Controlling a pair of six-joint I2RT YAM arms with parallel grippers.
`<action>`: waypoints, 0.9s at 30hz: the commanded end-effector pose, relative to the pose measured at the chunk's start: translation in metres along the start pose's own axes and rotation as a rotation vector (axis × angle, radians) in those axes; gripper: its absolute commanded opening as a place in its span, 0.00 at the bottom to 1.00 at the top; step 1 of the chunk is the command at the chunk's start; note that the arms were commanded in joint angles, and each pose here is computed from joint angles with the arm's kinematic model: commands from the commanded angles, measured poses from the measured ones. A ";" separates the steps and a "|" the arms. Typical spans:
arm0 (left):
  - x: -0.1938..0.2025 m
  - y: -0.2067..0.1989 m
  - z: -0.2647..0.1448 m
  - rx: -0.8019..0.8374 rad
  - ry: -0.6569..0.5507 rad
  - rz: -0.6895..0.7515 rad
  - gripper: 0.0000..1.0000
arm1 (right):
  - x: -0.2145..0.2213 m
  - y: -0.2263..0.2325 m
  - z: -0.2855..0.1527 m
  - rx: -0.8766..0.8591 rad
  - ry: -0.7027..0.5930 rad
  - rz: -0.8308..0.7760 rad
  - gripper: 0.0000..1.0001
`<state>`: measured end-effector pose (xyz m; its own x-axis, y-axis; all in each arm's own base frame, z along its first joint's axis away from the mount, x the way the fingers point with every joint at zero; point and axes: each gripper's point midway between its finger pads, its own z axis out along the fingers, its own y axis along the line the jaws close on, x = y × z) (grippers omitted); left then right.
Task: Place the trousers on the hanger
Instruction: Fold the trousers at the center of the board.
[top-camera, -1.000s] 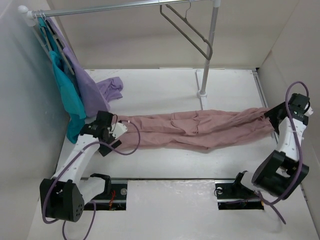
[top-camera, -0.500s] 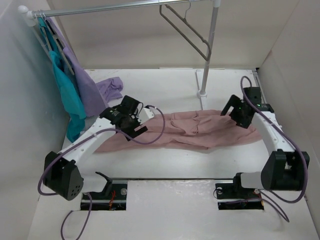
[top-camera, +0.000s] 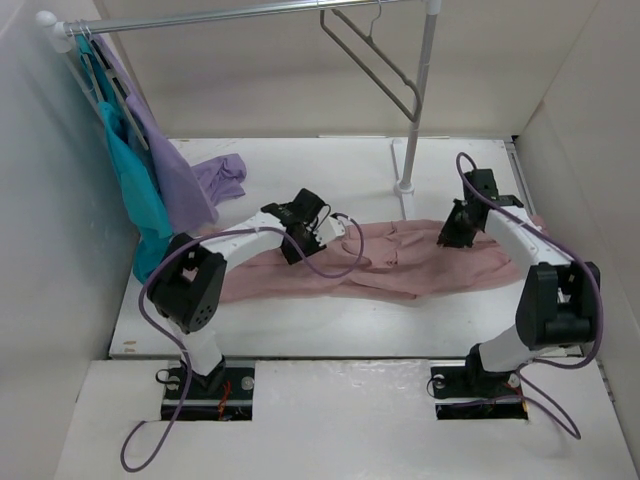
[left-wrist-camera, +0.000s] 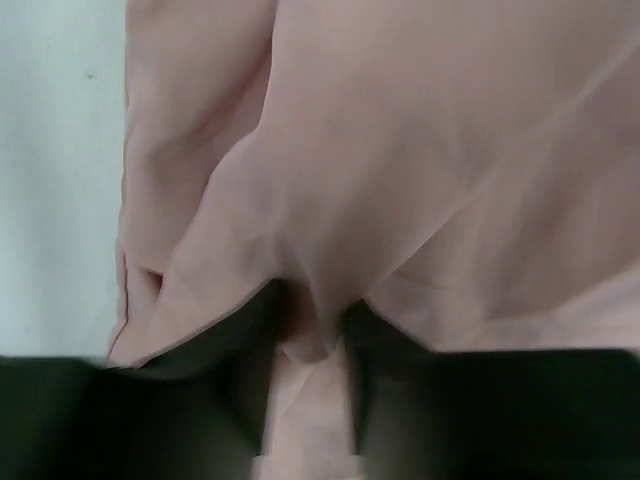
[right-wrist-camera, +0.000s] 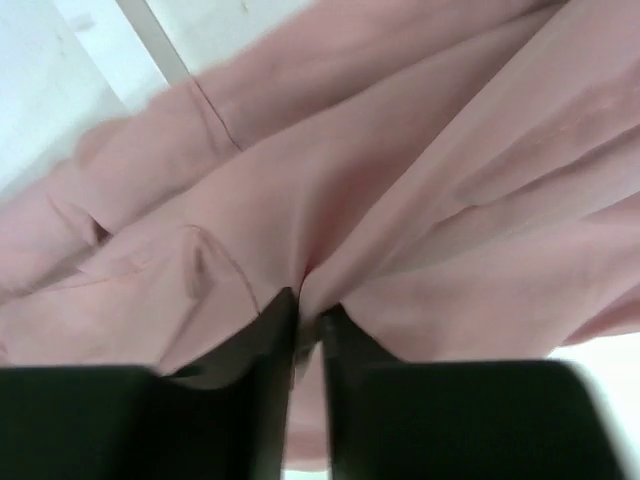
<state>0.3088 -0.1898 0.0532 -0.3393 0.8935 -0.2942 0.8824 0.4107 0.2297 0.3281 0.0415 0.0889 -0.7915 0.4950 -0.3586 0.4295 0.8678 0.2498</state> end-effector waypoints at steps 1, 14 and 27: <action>-0.031 0.010 -0.003 -0.004 -0.070 -0.014 0.18 | -0.040 0.022 -0.005 -0.053 -0.082 0.003 0.14; -0.015 0.060 0.017 -0.161 0.039 -0.223 0.04 | -0.091 0.045 0.050 -0.083 -0.015 0.020 0.13; -0.036 0.119 -0.012 -0.328 -0.021 -0.398 0.85 | -0.140 0.047 0.027 -0.003 -0.171 -0.060 0.69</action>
<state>0.4112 -0.1710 0.0635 -0.6157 0.6989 -0.3640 0.6055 0.7152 0.3490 0.4587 0.0187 0.0780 -0.7676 0.5079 -0.3909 0.4374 0.8610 0.2597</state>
